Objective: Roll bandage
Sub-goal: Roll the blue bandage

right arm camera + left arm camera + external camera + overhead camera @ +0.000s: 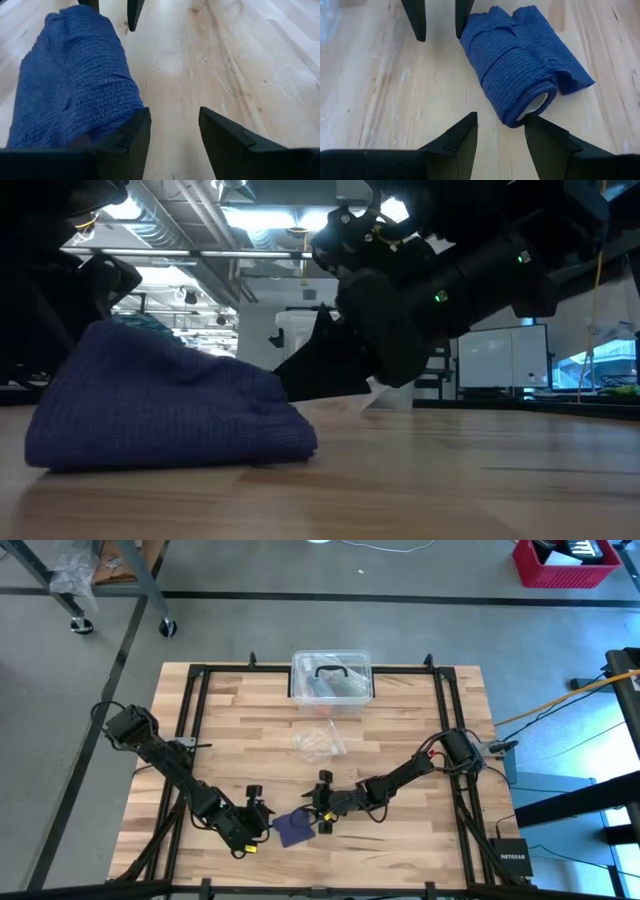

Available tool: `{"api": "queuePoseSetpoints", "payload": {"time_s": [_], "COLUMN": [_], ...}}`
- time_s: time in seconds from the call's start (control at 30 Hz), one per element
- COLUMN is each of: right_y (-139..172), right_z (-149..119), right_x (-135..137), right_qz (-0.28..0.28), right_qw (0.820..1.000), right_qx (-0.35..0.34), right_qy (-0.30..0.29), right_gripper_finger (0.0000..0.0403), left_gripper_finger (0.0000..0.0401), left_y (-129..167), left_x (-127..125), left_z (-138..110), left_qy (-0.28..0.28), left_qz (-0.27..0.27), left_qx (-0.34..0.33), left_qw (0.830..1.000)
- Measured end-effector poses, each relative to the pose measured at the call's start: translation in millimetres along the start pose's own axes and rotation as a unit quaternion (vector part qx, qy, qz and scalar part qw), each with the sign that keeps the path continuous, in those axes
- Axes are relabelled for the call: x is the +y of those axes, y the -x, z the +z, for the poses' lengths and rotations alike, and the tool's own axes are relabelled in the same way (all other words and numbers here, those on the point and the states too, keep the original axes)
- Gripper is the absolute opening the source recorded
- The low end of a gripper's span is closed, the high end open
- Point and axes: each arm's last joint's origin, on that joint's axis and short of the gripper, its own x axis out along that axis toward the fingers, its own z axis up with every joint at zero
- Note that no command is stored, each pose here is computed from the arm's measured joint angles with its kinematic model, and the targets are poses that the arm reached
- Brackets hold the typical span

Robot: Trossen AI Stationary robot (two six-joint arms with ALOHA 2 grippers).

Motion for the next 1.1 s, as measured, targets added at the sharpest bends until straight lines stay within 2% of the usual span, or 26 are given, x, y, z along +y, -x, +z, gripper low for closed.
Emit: {"api": "queuePoseSetpoints", "payload": {"time_s": [0.4,0.73,1.1], "right_y": [0.2,0.0,-0.1], "right_z": [-3.5,-3.4,-3.1], "right_x": [0.4,1.0,0.8], "right_qz": [0.003,0.004,0.004], "right_qw": [1.0,1.0,1.0], "right_qx": [0.017,0.017,0.015], "right_qy": [0.003,0.003,0.002], "right_gripper_finger": [0.0174,0.0175,0.0175], "left_gripper_finger": [0.0153,0.0153,0.0153], "left_y": [-0.4,6.5,-0.3], "left_x": [2.6,6.1,9.1], "left_z": [-3.3,-1.0,-2.2], "left_qy": [0.025,0.028,0.025], "left_qz": [0.008,0.019,0.03], "left_qx": [0.018,0.012,0.021], "left_qw": [0.999,0.999,0.999]}}
